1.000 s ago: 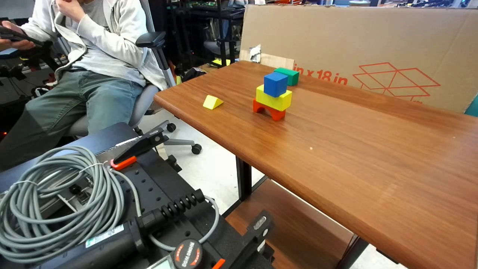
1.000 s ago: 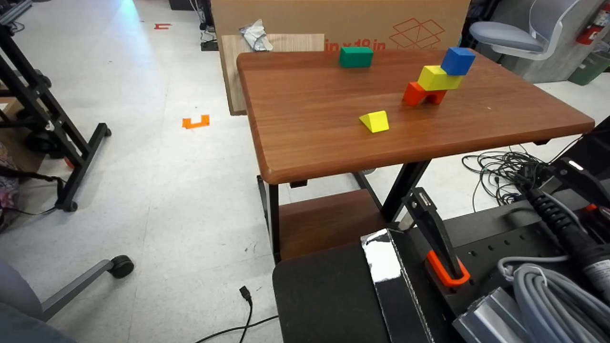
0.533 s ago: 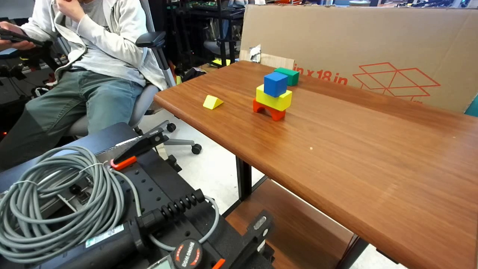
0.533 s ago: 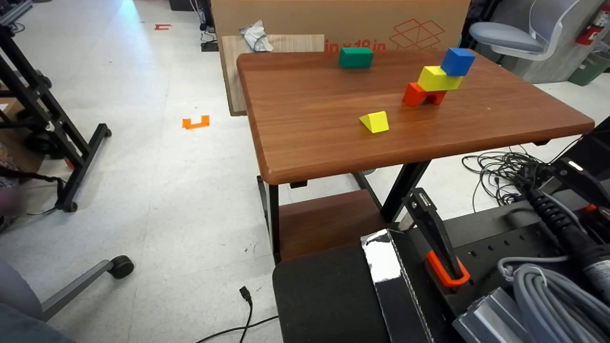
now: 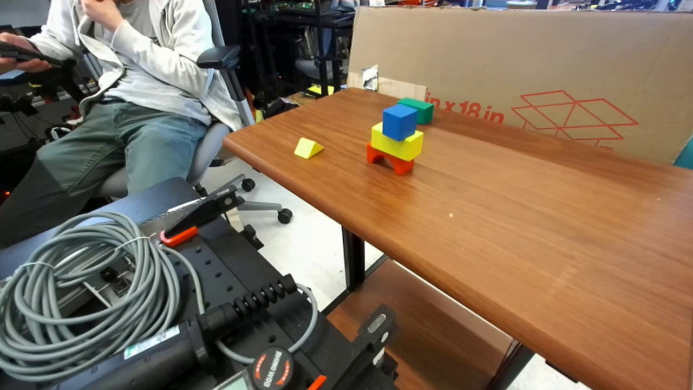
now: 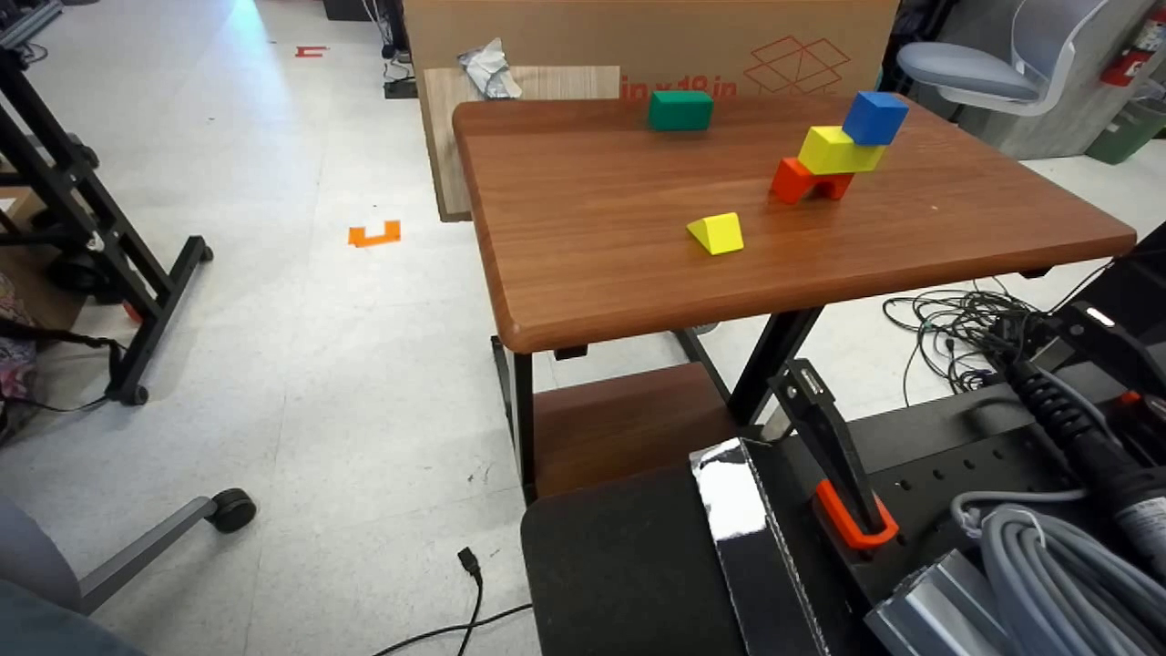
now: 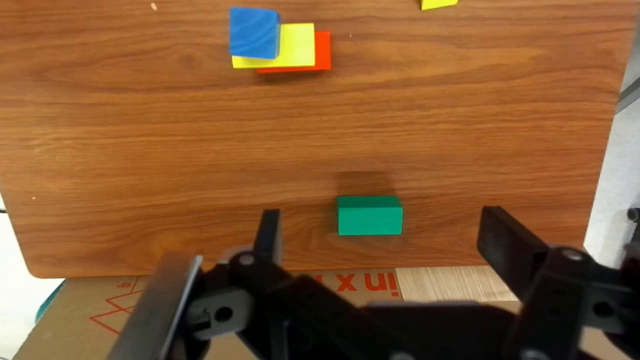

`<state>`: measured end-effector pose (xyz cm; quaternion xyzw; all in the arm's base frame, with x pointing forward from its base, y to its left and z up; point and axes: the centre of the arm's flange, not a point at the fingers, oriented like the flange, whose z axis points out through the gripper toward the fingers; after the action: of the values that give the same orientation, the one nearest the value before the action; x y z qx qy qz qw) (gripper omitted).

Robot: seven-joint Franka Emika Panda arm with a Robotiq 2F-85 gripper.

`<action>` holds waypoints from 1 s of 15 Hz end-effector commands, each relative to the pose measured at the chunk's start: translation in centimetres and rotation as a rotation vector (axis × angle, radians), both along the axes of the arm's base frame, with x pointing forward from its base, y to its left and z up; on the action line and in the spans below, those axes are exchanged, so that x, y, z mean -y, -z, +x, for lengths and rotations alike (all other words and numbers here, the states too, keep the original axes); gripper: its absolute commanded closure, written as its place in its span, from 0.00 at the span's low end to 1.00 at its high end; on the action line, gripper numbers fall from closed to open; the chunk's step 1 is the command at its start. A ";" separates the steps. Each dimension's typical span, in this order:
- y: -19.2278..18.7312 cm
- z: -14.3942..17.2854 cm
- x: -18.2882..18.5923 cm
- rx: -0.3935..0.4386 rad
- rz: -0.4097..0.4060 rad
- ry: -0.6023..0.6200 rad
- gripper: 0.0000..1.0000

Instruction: Put the green block on top of the stack of blocks

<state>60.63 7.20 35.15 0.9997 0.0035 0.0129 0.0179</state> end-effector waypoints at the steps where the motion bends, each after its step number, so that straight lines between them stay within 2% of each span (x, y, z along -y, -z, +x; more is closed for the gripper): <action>1: 1.3 3.7 -0.6 -0.002 -0.009 0.016 0.00; 6: 3.8 4.9 -1.7 -0.002 0.000 0.005 0.00; 15: 8.6 7.2 -3.5 -0.061 0.002 -0.016 0.00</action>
<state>65.85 10.11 27.77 0.9997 0.0143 -0.0117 0.0139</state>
